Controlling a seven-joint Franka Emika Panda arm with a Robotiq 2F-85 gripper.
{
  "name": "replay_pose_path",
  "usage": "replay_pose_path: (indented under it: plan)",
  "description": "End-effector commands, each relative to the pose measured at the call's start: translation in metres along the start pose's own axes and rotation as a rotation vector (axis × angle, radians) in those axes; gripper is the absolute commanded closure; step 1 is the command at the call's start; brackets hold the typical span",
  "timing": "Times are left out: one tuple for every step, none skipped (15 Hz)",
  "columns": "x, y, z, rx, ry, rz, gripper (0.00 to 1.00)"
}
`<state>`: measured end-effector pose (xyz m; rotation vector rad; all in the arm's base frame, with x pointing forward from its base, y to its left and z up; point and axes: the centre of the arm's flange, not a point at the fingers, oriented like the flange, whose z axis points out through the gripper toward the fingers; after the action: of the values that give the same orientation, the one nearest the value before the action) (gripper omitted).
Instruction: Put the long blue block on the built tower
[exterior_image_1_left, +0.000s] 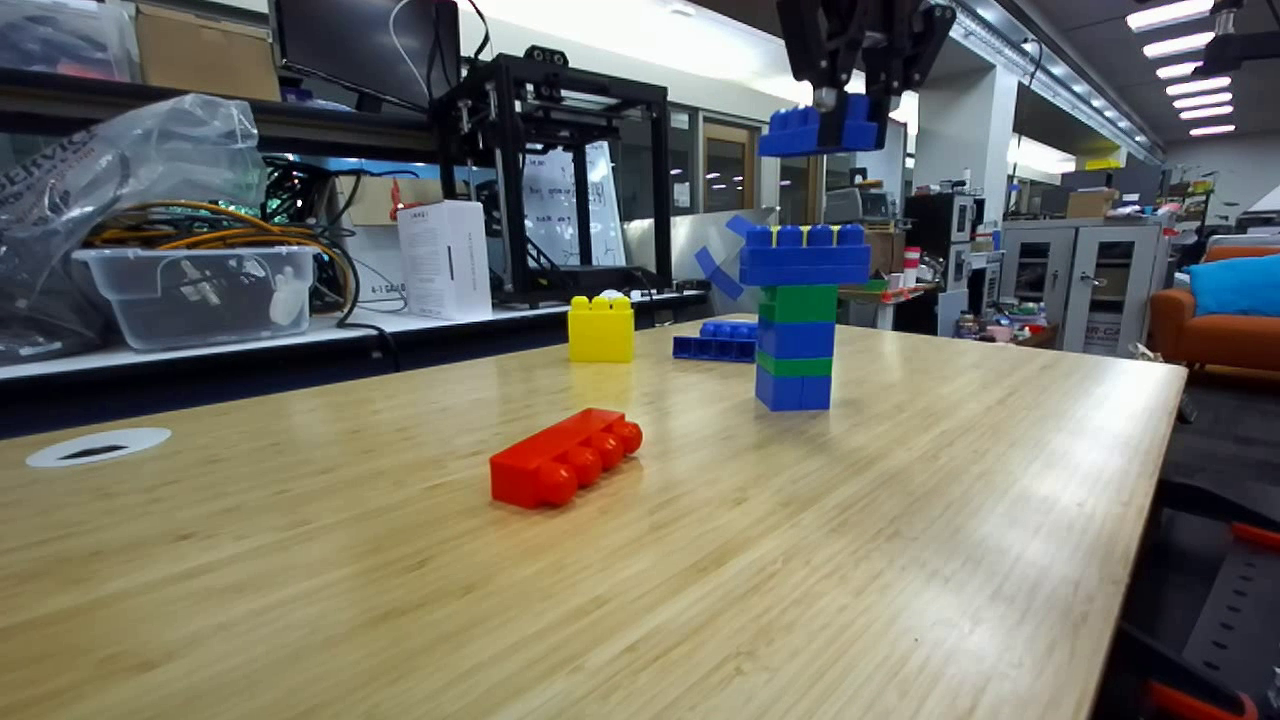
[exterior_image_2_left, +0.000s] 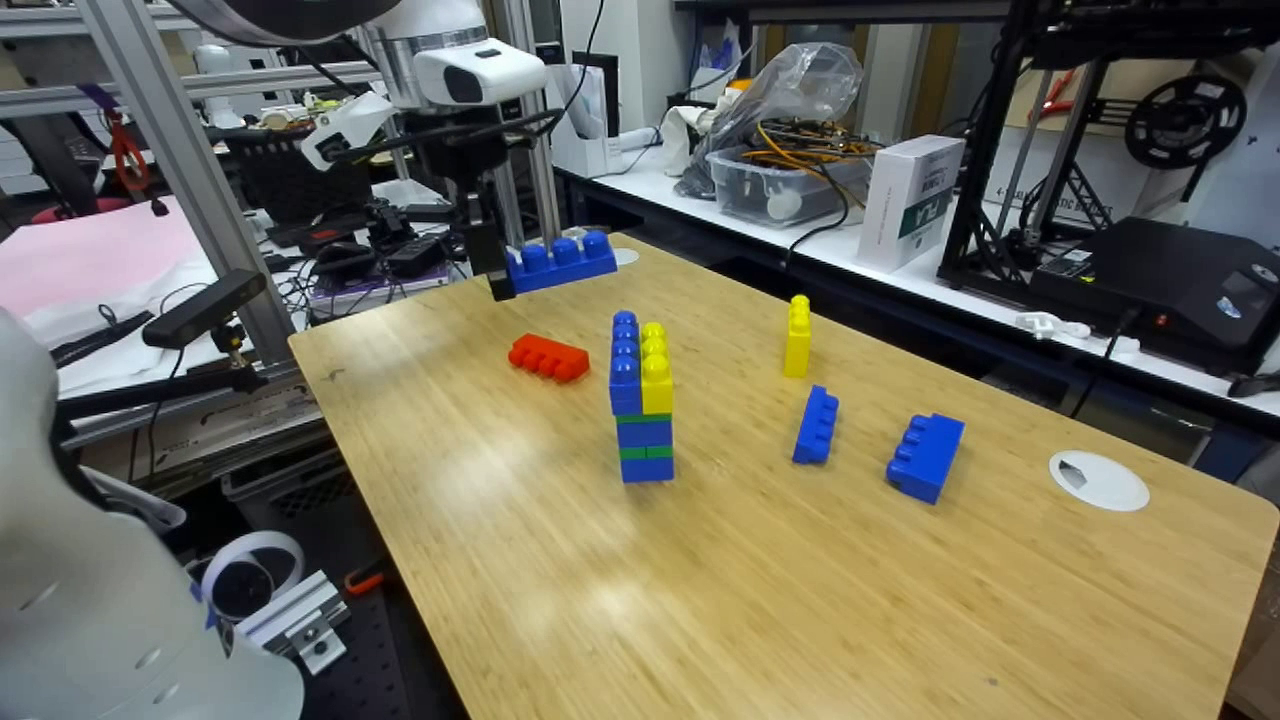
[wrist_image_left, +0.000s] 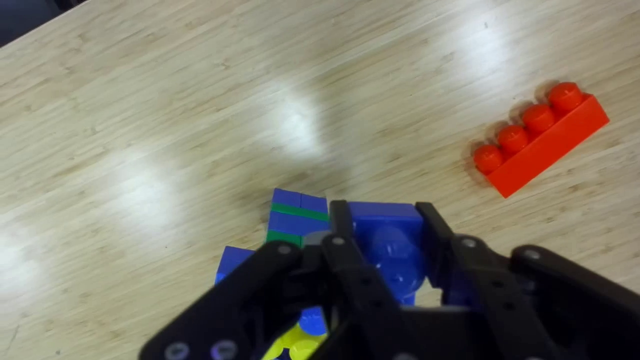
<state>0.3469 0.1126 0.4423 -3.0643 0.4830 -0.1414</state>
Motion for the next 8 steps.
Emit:
replay_pose_path:
  plan:
    - [0.006,0.008,0.003,0.012,-0.022,0.021,0.90]
    - [0.008,0.012,0.004,0.013,-0.021,0.030,0.90]
    - [0.010,0.012,0.008,0.016,-0.022,0.031,0.90]
    - [0.013,0.014,0.011,0.018,-0.026,0.037,0.90]
    - [0.016,0.013,0.015,0.016,-0.026,0.054,0.90]
    - [0.020,0.015,0.019,0.024,-0.036,0.051,0.90]
    - [0.024,0.014,0.024,0.026,-0.043,0.062,0.90]
    - [0.028,0.014,0.029,0.032,-0.050,0.073,0.90]
